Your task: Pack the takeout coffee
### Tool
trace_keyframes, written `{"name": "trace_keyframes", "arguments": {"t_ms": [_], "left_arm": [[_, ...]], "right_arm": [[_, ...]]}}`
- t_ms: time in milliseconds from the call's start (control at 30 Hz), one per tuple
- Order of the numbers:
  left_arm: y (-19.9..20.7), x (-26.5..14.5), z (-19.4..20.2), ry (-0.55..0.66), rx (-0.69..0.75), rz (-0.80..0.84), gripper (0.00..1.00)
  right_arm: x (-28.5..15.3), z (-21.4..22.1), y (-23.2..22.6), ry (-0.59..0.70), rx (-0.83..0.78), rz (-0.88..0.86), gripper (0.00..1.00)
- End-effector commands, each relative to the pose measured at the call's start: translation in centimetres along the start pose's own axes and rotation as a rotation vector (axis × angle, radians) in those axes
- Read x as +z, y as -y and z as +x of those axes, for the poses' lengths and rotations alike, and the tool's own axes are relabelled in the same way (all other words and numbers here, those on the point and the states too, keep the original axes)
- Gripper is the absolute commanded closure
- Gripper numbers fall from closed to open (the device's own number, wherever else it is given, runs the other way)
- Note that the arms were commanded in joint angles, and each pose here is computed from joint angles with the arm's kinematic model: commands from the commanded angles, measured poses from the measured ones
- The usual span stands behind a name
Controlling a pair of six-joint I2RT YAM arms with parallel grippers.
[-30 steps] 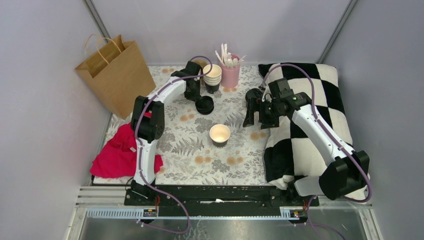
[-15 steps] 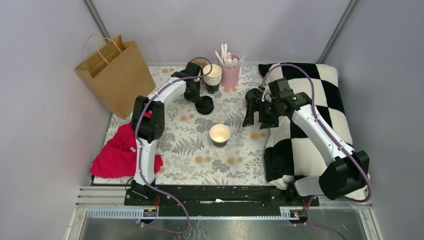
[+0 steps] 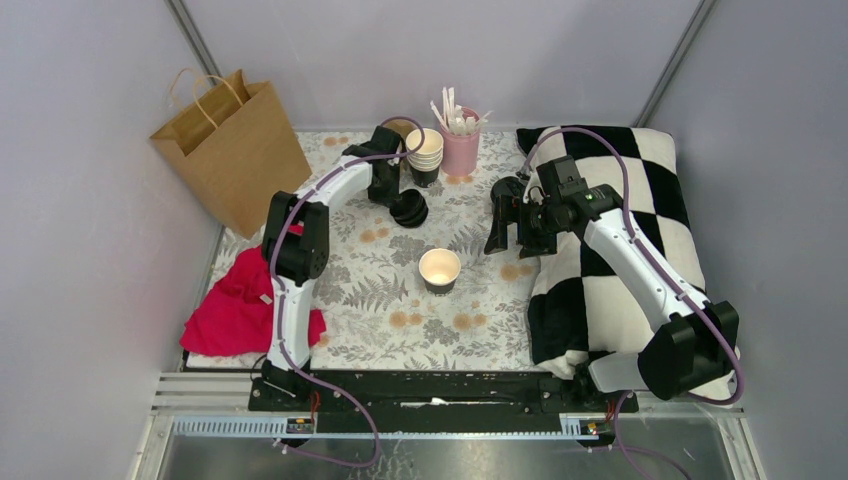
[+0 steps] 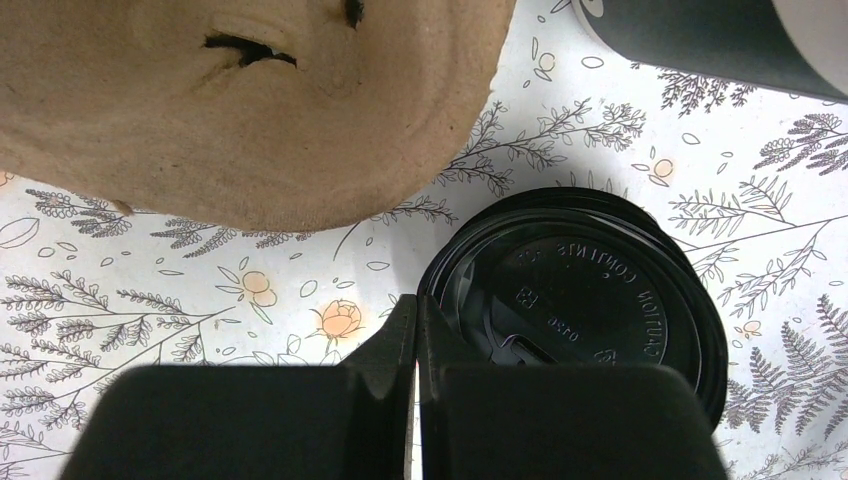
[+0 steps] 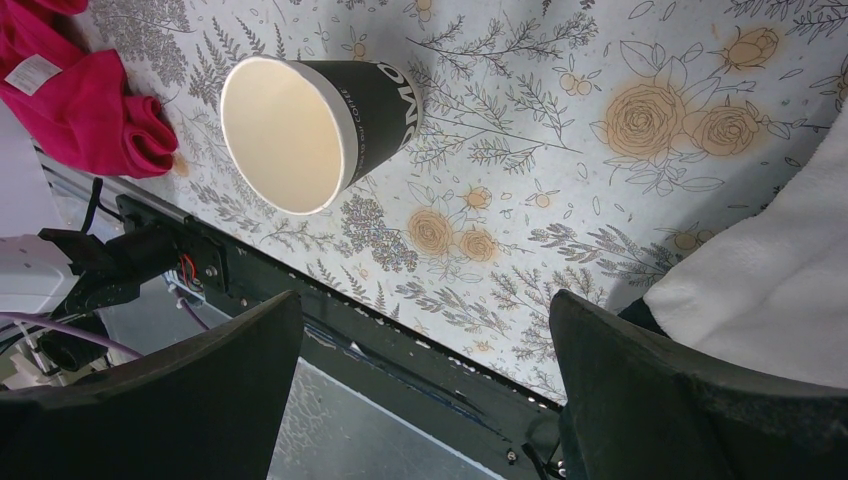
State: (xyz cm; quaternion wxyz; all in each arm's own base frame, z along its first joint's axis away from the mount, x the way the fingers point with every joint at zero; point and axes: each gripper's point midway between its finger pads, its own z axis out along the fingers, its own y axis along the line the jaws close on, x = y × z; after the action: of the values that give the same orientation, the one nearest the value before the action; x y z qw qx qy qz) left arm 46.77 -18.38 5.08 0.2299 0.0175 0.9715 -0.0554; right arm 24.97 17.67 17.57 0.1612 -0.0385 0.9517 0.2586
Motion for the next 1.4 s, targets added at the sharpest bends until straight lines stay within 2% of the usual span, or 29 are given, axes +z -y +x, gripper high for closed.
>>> {"name": "trace_keyframes", "arguments": {"t_ms": [0, 267, 333, 367, 433, 567, 800, 1033, 1233, 1367], "left_arm": [[0.5, -3.0, -3.2, 0.109, -0.018, 0.015, 1.0], [0.8, -4.3, -3.5, 0.103, -0.055, 0.042, 1.0], [0.5, -4.2, -3.2, 0.085, -0.081, 0.056, 0.82], [0.3, -4.1, -3.1, 0.079, -0.096, 0.061, 0.77], [0.3, -3.7, -2.8, 0.058, -0.113, 0.081, 0.74], [0.5, -2.9, -2.3, 0.031, -0.119, 0.103, 0.75], [0.6, -2.4, -2.2, 0.021, -0.119, 0.11, 0.82], [0.9, -2.9, -2.7, 0.036, -0.124, 0.124, 0.75], [0.6, -3.8, -3.5, 0.093, -0.152, 0.106, 0.76], [1.6, -3.0, -2.7, 0.054, -0.154, 0.16, 0.77]], "right_arm": [[-0.5, -0.9, -0.7, 0.025, -0.021, -0.023, 0.0], [-0.5, -0.9, -0.7, 0.024, -0.022, -0.023, 0.0], [-0.5, -0.9, -0.7, 0.026, -0.023, -0.021, 0.0], [-0.5, -0.9, -0.6, 0.025, -0.023, -0.021, 0.0], [-0.5, -0.9, -0.6, 0.027, -0.022, -0.021, 0.0], [-0.4, -0.8, -0.6, 0.024, -0.022, -0.021, 0.0], [-0.4, -0.7, -0.6, 0.024, -0.022, -0.02, 0.0], [-0.3, -0.8, -0.6, 0.025, -0.021, -0.023, 0.0], [-0.3, -0.8, -0.6, 0.023, -0.022, -0.023, 0.0], [-0.3, -0.8, -0.6, 0.024, -0.022, -0.024, 0.0]]}}
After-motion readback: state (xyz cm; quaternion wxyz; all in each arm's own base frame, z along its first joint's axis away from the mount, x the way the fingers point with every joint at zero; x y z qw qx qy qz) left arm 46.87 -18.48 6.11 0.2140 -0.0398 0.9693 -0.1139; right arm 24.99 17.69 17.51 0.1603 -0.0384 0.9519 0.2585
